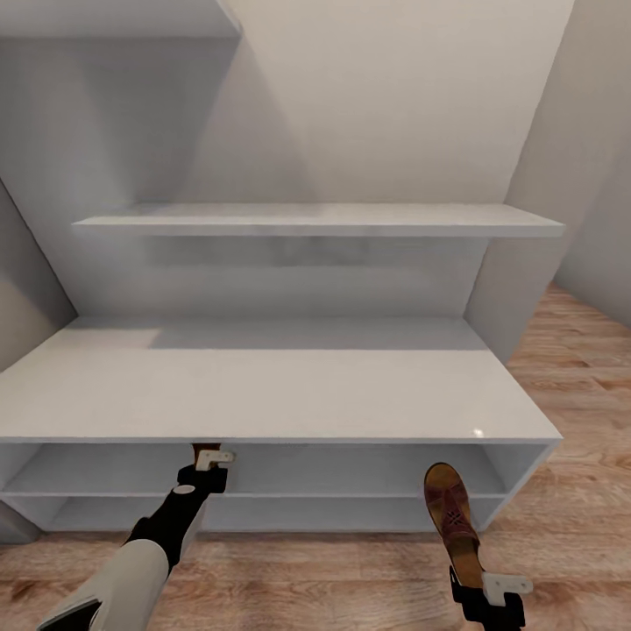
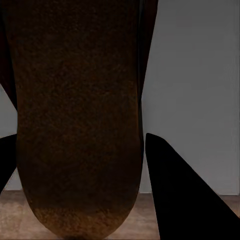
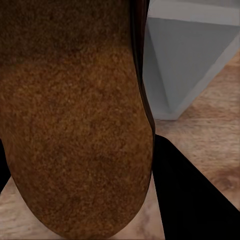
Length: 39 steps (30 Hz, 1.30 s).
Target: Pick up the two gym shoes and the two sandals from the corridor floor and place them onto the hallstand (shoe rack) in the corridor, making sure they are on the rack and not on the floor. Arrange them so the two gym shoes are next to each other and the two sandals are next to each other.
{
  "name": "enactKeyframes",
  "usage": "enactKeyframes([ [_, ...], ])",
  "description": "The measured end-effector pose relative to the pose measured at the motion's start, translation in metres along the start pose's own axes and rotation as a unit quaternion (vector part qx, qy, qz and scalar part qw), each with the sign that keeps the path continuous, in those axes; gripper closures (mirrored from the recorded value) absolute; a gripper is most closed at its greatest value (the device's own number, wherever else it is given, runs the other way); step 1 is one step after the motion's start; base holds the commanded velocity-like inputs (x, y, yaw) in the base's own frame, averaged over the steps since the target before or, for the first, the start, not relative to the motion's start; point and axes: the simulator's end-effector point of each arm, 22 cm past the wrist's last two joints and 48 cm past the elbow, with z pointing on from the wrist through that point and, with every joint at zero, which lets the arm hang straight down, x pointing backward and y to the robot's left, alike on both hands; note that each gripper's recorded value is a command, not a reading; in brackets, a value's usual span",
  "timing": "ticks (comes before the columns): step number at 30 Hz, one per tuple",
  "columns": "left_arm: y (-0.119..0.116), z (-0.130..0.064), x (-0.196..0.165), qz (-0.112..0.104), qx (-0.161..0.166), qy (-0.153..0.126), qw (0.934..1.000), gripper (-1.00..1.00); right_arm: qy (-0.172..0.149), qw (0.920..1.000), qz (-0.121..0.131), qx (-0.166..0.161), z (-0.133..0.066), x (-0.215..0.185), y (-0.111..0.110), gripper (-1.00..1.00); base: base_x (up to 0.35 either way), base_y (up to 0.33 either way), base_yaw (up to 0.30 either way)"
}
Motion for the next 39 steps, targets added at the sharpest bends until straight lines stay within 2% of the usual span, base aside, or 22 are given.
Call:
enactKeyframes([
  [19,0.001,-0.0005,0.0069,0.0,0.0,0.004,1.0,1.0,0.0,1.0,0.0,0.0,0.0,0.0003,0.0003,1.0,0.034,0.0,0.0],
  [20,0.0011,-0.0005,0.0072,0.0,0.0,0.004,1.0,-1.0,0.0,1.0,0.0,0.0,0.0,0.0003,0.0003,1.0,0.005,0.0,0.0],
  [39,0.0072,0.0,0.0074,0.0,-0.006,0.004,1.0,-1.0,0.0,1.0,0.0,-0.001,0.0001,0.0004,0.0005,1.0,-0.018,0.005,0.0],
])
